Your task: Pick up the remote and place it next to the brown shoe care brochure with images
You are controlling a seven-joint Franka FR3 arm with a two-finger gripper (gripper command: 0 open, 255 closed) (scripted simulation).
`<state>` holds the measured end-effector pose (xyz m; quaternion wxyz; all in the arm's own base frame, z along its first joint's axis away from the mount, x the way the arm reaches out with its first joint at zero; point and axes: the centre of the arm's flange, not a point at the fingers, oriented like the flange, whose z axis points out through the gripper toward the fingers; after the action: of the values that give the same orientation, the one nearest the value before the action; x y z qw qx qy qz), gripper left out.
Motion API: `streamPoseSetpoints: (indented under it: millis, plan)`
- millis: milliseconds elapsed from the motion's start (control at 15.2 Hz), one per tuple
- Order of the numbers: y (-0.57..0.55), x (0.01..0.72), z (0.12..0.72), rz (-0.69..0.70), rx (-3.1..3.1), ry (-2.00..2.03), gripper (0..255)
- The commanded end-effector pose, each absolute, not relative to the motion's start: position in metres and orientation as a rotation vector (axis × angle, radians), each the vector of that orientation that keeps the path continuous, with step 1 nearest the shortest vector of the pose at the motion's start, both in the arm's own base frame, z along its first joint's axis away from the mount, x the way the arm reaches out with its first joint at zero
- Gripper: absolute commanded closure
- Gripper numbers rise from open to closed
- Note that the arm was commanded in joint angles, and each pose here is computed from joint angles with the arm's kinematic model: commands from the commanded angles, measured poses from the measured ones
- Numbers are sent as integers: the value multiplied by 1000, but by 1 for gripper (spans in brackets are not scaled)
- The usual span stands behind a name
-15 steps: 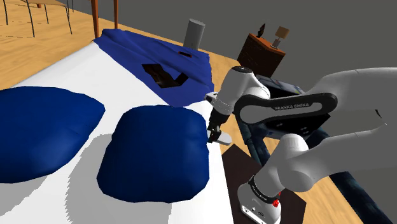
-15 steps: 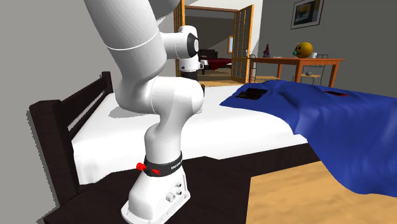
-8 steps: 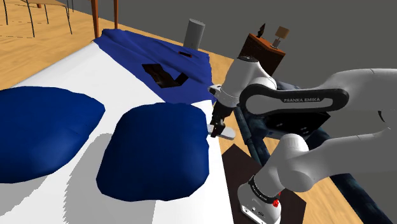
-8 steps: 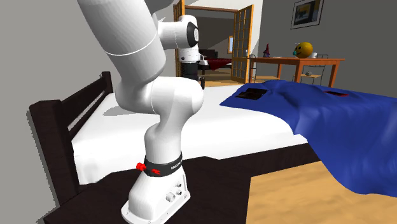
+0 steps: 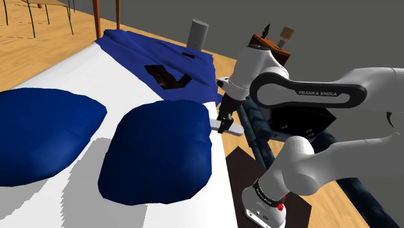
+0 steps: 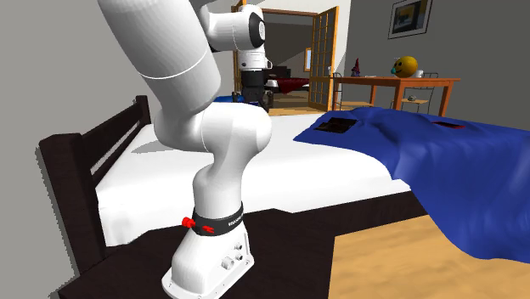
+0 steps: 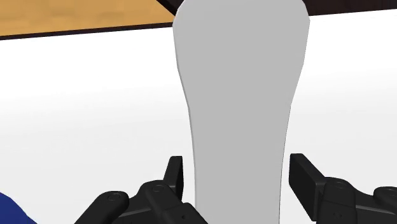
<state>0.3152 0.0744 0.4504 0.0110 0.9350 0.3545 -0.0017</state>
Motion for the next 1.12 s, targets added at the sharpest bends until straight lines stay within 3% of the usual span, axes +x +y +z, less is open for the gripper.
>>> streamPoseSetpoints:
  millis: [0, 1056]
  plan:
    - [75, 315, 462, -5, 2917, 1106, 255]
    - [-34, 481, 468, -5, 2917, 1106, 255]
